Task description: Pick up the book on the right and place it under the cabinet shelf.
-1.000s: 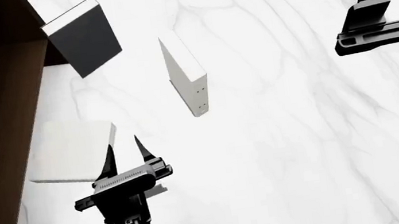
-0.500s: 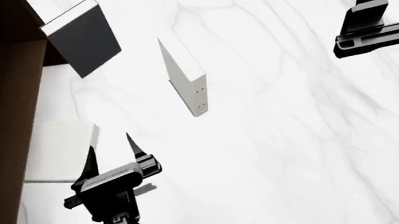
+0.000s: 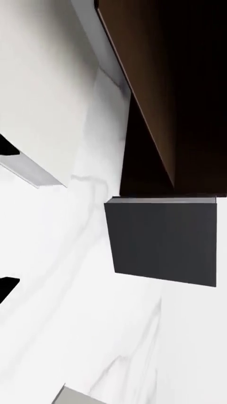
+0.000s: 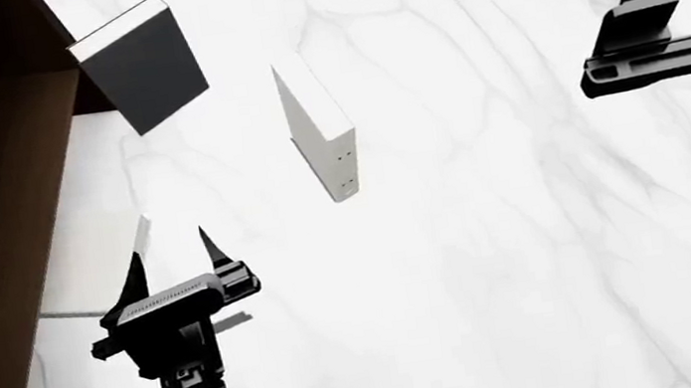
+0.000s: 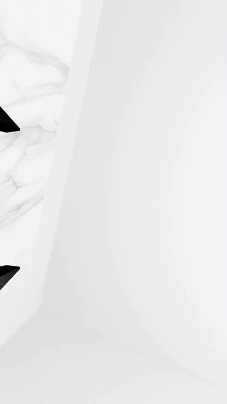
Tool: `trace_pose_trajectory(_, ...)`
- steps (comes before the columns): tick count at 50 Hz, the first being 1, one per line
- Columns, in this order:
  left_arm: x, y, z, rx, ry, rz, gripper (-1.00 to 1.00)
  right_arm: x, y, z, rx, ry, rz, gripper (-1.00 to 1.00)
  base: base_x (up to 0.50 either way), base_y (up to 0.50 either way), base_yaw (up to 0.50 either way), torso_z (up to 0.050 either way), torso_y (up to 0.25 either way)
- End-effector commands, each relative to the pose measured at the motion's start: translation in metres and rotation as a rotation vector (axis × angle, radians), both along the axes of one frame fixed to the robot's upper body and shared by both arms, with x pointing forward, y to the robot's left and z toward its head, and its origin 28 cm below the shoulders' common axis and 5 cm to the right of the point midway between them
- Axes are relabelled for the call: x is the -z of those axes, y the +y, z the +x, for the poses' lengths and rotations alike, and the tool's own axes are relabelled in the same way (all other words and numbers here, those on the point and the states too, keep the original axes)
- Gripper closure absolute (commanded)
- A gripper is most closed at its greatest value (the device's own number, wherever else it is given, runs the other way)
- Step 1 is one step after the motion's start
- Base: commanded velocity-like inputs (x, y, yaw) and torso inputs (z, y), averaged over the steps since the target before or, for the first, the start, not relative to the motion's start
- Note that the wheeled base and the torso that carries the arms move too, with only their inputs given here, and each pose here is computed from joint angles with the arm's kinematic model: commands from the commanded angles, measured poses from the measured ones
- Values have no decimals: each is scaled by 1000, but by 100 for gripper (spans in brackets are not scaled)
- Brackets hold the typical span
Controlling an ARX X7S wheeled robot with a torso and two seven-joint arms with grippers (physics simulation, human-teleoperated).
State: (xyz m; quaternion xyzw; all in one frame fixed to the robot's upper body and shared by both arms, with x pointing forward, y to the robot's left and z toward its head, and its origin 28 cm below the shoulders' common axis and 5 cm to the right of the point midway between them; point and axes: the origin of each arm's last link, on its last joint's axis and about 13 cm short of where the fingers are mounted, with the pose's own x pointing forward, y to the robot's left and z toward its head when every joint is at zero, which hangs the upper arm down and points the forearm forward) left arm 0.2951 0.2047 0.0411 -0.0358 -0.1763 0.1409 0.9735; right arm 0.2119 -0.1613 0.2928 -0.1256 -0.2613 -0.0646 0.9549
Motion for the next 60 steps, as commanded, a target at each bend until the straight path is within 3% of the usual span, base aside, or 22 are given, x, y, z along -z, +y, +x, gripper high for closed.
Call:
trace_pose_trajectory(1,13,55,2,-305,153,-186,-100,-2,1,-2,-2,-6,-7,-100,0,0,0,0,-10)
trace_pose_trajectory(36,18,95,10,-440,162,-191,-100,-3,5,-3,-9,-11,-13,-100,0,0,0,-2,-5)
trace_pose_trajectory(56,8,105,13,-484,150,-200,-100,-5,6,-5,-11,-16,-15,-100,0,0,0,-1,-5)
trace_pose_trajectory(60,3,100,11,-446,139,-181,-100,-5,6,-5,-13,-14,-15,-100,0,0,0,-3,-5)
